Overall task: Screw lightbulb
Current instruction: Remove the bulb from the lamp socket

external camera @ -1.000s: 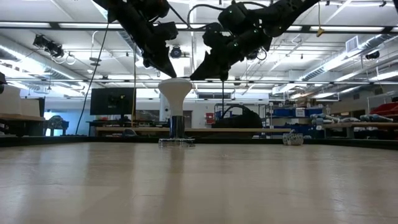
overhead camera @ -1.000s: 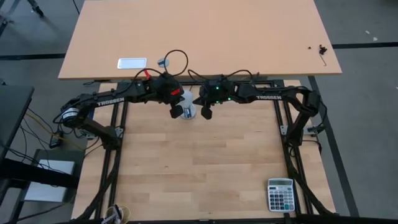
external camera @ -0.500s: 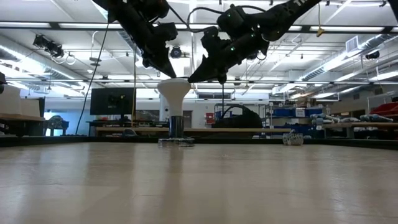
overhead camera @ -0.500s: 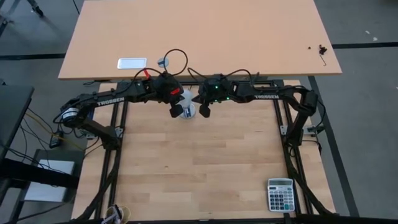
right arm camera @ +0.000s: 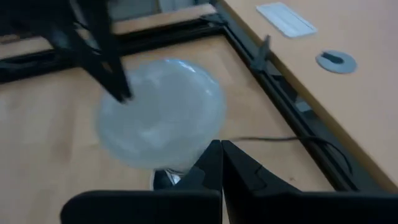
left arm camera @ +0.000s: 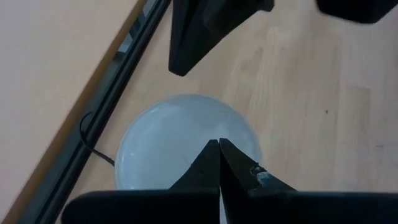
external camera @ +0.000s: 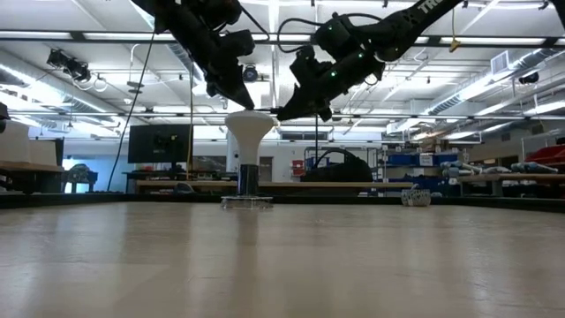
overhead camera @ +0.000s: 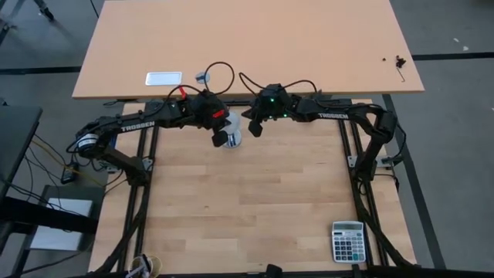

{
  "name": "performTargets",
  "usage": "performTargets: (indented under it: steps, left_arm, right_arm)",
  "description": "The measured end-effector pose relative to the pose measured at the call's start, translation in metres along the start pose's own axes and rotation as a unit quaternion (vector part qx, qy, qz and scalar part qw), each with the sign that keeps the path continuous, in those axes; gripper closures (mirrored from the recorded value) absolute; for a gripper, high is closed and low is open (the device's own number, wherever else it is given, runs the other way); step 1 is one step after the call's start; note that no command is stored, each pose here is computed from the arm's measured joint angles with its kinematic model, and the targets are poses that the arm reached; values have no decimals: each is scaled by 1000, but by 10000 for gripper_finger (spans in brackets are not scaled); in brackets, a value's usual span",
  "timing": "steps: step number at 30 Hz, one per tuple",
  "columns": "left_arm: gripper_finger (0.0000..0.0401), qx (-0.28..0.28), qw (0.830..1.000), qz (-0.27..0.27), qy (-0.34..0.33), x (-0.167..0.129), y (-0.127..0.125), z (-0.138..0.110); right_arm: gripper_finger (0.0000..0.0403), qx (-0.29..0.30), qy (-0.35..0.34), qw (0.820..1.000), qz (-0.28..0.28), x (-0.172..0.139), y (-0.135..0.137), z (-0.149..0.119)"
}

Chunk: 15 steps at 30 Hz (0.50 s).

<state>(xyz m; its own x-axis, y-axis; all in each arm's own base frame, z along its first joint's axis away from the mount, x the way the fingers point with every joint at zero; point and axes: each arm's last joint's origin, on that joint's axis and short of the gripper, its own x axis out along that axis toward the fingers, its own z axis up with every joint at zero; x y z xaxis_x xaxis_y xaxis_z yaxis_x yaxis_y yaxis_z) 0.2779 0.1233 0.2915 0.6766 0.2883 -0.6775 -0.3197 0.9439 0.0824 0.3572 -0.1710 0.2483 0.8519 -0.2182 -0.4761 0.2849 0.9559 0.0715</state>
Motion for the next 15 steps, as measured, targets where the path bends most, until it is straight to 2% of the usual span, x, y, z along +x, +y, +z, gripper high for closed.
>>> performTargets:
  steps: [4, 9, 15]
  left_arm:
    - [401, 3, 1000, 7, -15, -5, 1, 8]
    - [401, 7, 999, 19, -25, -11, 7, 16]
    - [401, -19, 999, 50, -8, -13, 32, 10]
  right_arm:
    - [392, -9, -6, 999, 32, -2, 8, 3]
    - [391, -34, -5, 996, 81, 1, 31, 2]
    - [391, -71, -17, 992, 105, 3, 53, 4]
